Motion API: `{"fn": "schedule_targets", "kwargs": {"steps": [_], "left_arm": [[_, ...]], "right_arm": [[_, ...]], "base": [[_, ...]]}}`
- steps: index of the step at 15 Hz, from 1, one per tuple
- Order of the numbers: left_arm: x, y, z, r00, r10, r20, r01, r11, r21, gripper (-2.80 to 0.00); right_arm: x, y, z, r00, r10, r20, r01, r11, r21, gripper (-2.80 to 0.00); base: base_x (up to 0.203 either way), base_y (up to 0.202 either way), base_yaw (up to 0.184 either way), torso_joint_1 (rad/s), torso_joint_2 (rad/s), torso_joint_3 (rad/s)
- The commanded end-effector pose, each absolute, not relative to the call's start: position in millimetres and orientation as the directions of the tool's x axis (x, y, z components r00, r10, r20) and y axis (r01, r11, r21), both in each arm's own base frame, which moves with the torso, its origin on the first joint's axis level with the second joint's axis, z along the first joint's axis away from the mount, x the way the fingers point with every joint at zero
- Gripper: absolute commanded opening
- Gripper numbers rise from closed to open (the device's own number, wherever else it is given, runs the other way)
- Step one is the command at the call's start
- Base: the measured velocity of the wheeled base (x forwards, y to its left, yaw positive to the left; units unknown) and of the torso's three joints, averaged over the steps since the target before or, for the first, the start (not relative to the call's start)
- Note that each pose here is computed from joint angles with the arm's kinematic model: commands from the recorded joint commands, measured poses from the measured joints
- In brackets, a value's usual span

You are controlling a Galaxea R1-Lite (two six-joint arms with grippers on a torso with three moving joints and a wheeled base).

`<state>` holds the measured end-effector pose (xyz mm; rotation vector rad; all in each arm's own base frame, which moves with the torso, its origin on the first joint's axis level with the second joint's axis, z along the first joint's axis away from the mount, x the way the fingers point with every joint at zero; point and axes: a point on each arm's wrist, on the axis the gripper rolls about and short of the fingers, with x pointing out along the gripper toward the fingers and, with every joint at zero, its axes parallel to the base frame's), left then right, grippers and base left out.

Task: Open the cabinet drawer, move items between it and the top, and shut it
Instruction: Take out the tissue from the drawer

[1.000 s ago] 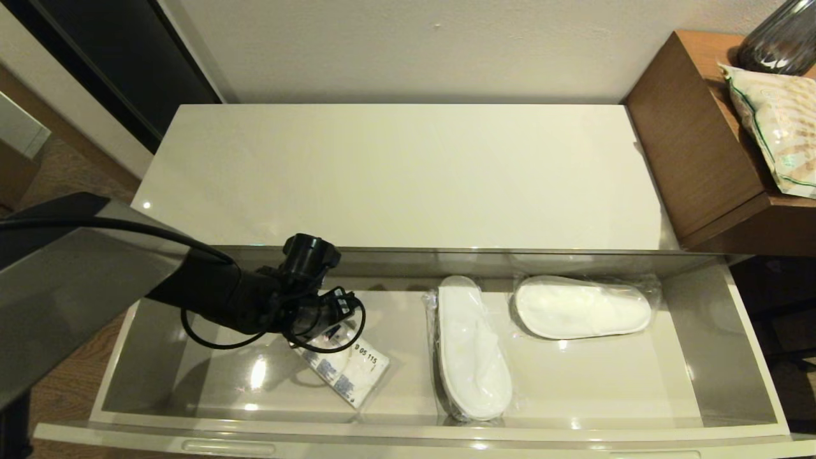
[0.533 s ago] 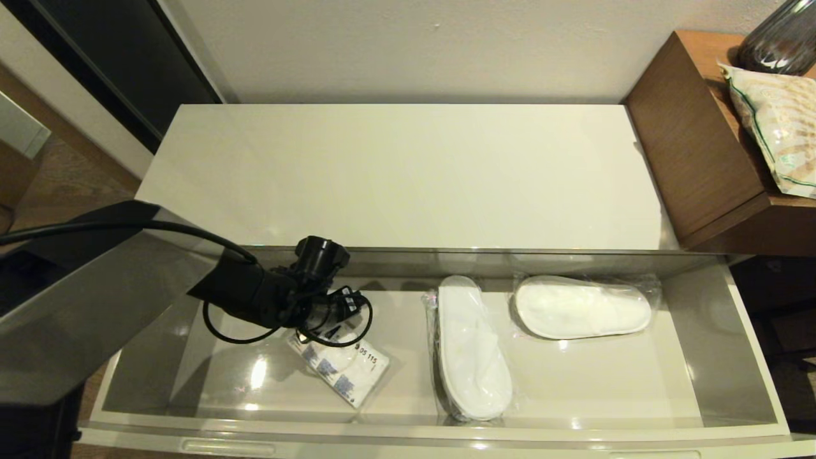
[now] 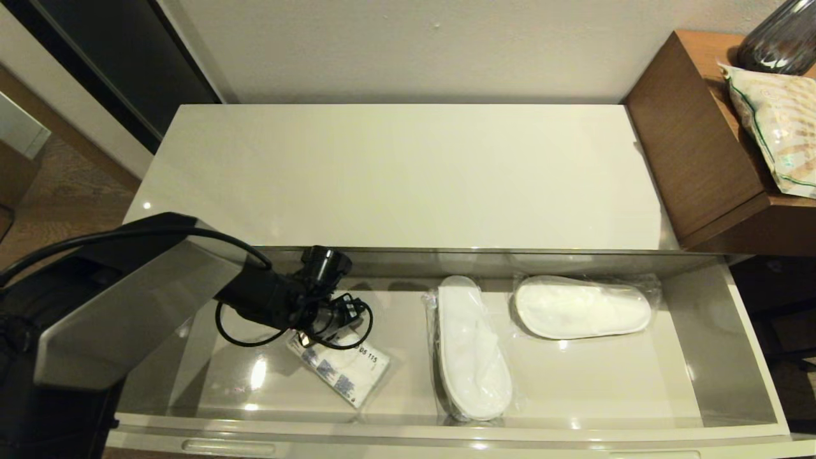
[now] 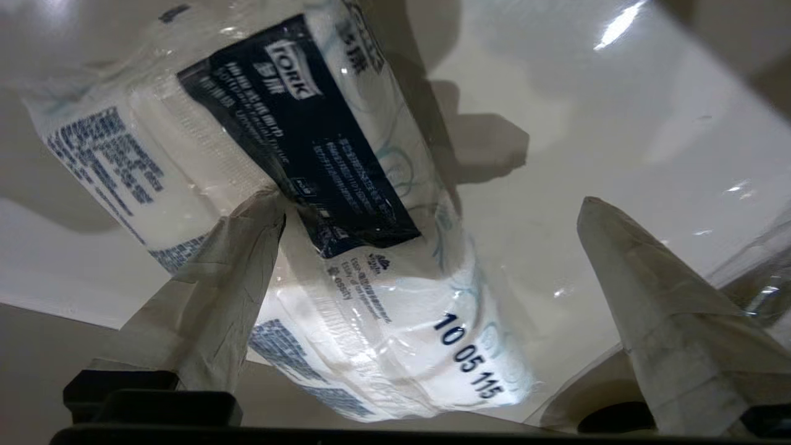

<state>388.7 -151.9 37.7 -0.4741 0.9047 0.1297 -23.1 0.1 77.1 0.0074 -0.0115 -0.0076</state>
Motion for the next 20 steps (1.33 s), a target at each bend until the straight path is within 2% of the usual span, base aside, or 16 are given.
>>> {"fn": "schedule_targets", "kwargs": {"steps": [1, 13, 15, 20], "left_arm": [[385.9, -150.7, 35.4, 0.609, -0.084, -0.788, -0.314, 0.888, -0.337, 0.0], [354.3, -139.0, 41.4, 0.573, -0.06, -0.818, -0.349, 0.884, -0.309, 0.0], [339.3, -134.1, 38.6, 0.544, -0.045, -0.838, -0.362, 0.888, -0.283, 0.0], [338.8, -133.8, 29.7, 0.525, -0.032, -0.851, -0.385, 0.882, -0.271, 0.0]], "right_arm": [[-23.2, 0.1, 77.1, 1.0, -0.008, 0.012, 0.008, 1.0, 0.008, -2.8], [-23.2, 0.1, 77.1, 1.0, -0.008, 0.012, 0.008, 1.0, 0.008, -2.8], [-23.2, 0.1, 77.1, 1.0, -0.008, 0.012, 0.008, 1.0, 0.008, -2.8], [-23.2, 0.1, 77.1, 1.0, -0.008, 0.012, 0.008, 1.0, 0.008, -2.8]], "base": [[0.0, 0.0, 0.0, 0.0, 0.0, 0.0], [0.0, 0.0, 0.0, 0.0, 0.0, 0.0], [0.0, 0.0, 0.0, 0.0, 0.0, 0.0], [0.0, 0.0, 0.0, 0.0, 0.0, 0.0]]}}
